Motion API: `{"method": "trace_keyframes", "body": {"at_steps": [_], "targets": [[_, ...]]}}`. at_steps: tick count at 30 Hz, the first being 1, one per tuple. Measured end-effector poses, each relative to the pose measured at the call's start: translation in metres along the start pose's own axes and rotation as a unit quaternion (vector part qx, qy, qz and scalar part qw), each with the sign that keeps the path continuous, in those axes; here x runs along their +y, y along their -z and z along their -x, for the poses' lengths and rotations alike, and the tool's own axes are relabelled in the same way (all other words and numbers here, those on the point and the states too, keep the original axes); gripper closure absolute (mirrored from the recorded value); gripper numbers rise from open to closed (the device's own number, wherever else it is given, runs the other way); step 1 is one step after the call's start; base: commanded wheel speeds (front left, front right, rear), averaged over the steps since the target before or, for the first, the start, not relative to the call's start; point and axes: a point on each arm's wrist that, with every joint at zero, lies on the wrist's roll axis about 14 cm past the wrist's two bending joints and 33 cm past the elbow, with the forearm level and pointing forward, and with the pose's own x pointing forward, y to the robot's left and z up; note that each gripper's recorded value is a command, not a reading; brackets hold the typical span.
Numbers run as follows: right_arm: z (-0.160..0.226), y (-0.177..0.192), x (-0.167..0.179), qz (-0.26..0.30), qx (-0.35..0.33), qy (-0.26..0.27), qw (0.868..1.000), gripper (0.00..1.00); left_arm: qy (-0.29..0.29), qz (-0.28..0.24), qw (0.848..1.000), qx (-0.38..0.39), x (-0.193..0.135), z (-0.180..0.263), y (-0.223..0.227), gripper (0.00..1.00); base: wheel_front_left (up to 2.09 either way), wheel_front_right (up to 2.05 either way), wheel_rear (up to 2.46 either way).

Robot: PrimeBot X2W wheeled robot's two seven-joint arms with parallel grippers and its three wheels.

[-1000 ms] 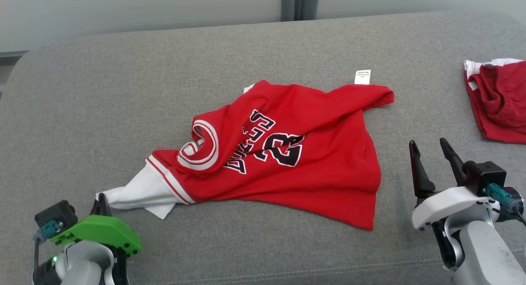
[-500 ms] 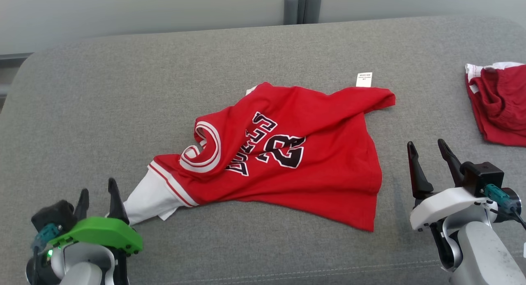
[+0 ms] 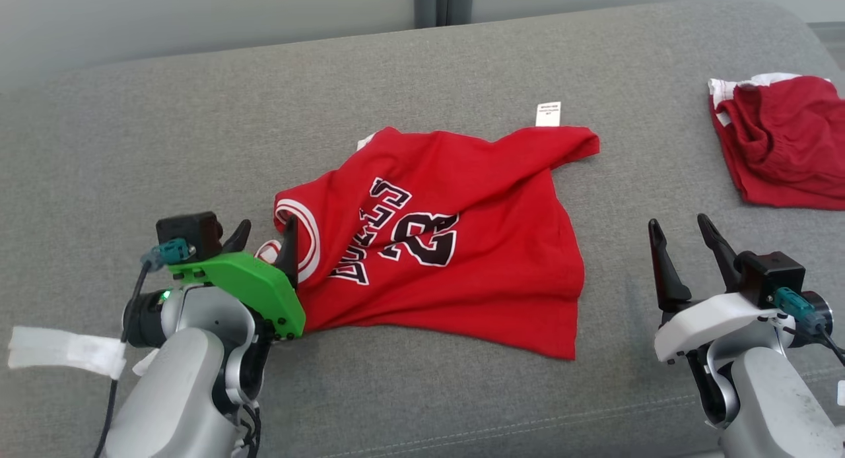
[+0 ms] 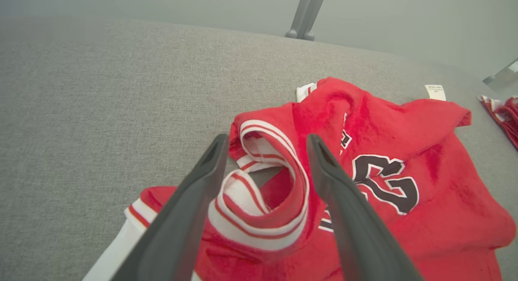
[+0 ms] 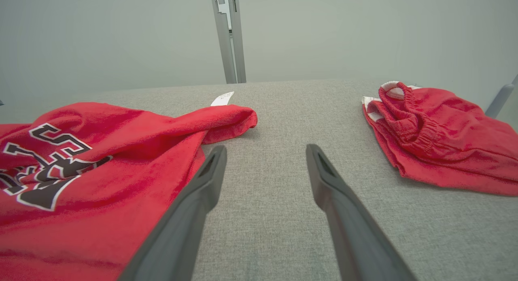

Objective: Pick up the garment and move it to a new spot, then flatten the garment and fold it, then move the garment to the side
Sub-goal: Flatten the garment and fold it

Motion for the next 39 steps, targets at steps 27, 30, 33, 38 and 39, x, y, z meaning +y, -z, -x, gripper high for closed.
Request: {"method": "trace_keyframes", "body": {"at_steps": [27, 30, 33, 38, 39], "targets": [[0.009, 0.018, -0.030, 0.010, 0.028, 0.040, 0.999, 0.00, -0.006, 0.060, 0.991, 0.120, 0.003, -0.080, 0.027, 1.00, 0.00, 0.00, 0.00], [0.004, 0.018, -0.029, 0.012, 0.028, 0.038, 0.999, 0.00, -0.006, 0.062, 0.995, 0.073, 0.007, -0.094, 0.002, 1.00, 0.00, 0.00, 0.00], [0.001, 0.022, -0.028, 0.012, 0.033, 0.036, 0.999, 0.00, -0.025, 0.049, 0.998, 0.023, 0.024, -0.105, -0.026, 1.00, 0.00, 0.00, 0.00], [-0.007, 0.025, -0.024, 0.010, 0.035, 0.031, 0.999, 0.00, -0.050, 0.050, 0.997, -0.042, 0.046, -0.122, -0.063, 1.00, 0.00, 0.00, 0.00], [-0.009, 0.026, -0.023, 0.009, 0.036, 0.030, 0.999, 0.00, -0.055, 0.051, 0.996, -0.052, 0.051, -0.125, -0.069, 1.00, 0.00, 0.00, 0.00]]}}
